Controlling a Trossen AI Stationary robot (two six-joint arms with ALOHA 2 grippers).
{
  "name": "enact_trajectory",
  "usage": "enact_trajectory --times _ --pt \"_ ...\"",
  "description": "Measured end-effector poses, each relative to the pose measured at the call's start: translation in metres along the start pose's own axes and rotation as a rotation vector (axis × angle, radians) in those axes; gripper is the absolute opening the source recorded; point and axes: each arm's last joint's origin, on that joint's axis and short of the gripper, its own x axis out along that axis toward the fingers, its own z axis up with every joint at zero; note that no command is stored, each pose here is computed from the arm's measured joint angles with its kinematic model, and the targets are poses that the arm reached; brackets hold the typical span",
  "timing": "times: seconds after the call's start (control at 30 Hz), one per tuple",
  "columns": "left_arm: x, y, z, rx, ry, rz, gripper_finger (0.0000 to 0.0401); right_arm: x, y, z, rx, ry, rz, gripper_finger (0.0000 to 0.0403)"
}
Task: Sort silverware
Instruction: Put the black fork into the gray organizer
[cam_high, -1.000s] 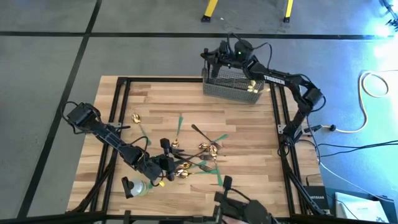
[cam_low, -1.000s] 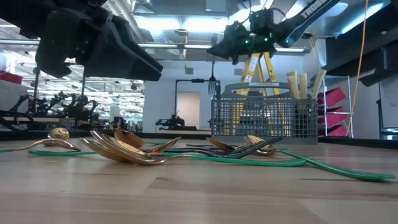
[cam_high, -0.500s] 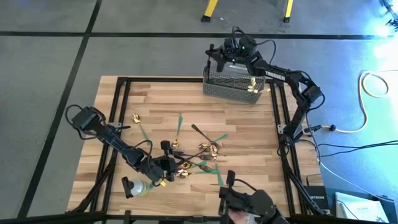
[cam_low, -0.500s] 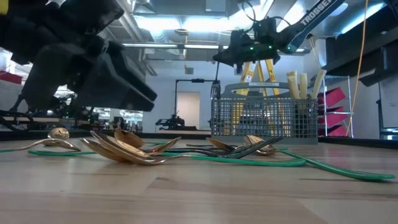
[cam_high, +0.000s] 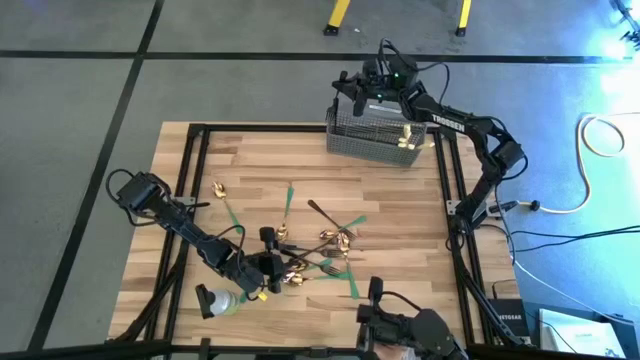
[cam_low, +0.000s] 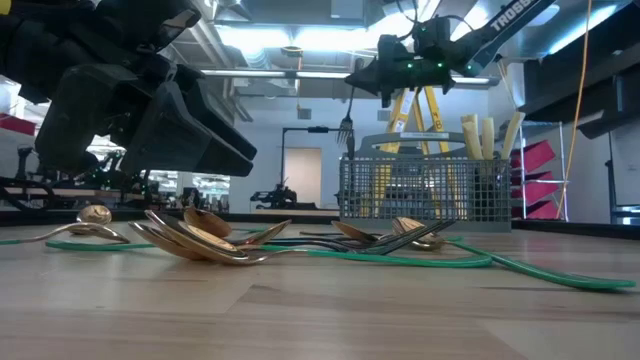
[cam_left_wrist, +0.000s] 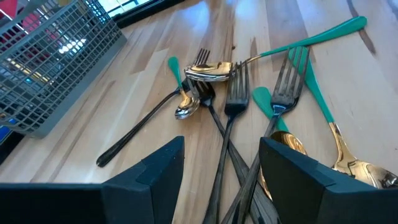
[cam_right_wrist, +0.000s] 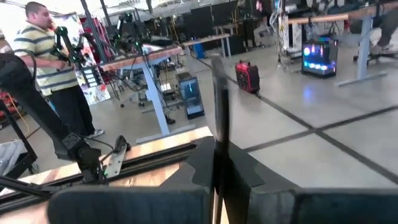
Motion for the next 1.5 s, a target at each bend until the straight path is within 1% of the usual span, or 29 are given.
enact_trajectory --times 0.13,0.3,0.43,0.57,0.9,1.17,1.27,1.5 --pt "0.0 0.0 0.0 -0.002 0.002 0.0 0.0192 -0.001 -0.004 -0.008 -0.012 0.066 -0.052 0.0" --pt "0.0 0.0 0.0 -0.003 0.003 0.0 0.0192 -0.006 -0.009 -0.009 -0.01 0.08 -0.068 0.0" --pt "0.0 0.001 0.0 -0.003 0.004 0.002 0.0192 -0.008 -0.012 -0.013 0.009 0.117 -0.08 0.0" --pt "0.001 0.001 0.0 -0.003 0.004 0.003 0.0192 -0.008 -0.012 -0.018 -0.001 0.158 -0.088 0.0" --pt "0.001 0.001 0.0 -0.005 0.004 0.003 0.0192 0.011 -0.009 -0.032 -0.043 0.154 -0.059 0.0" --pt "0.001 0.001 0.0 0.002 0.007 0.003 0.0192 0.016 -0.018 -0.053 0.003 0.224 -0.072 0.0" --pt "0.001 0.001 0.0 0.002 0.007 0.003 0.0192 0.02 -0.019 -0.06 0.016 0.24 -0.057 0.0" --pt "0.001 0.001 0.0 0.004 0.007 0.003 0.0192 0.021 -0.018 -0.065 0.037 0.265 -0.084 0.0001"
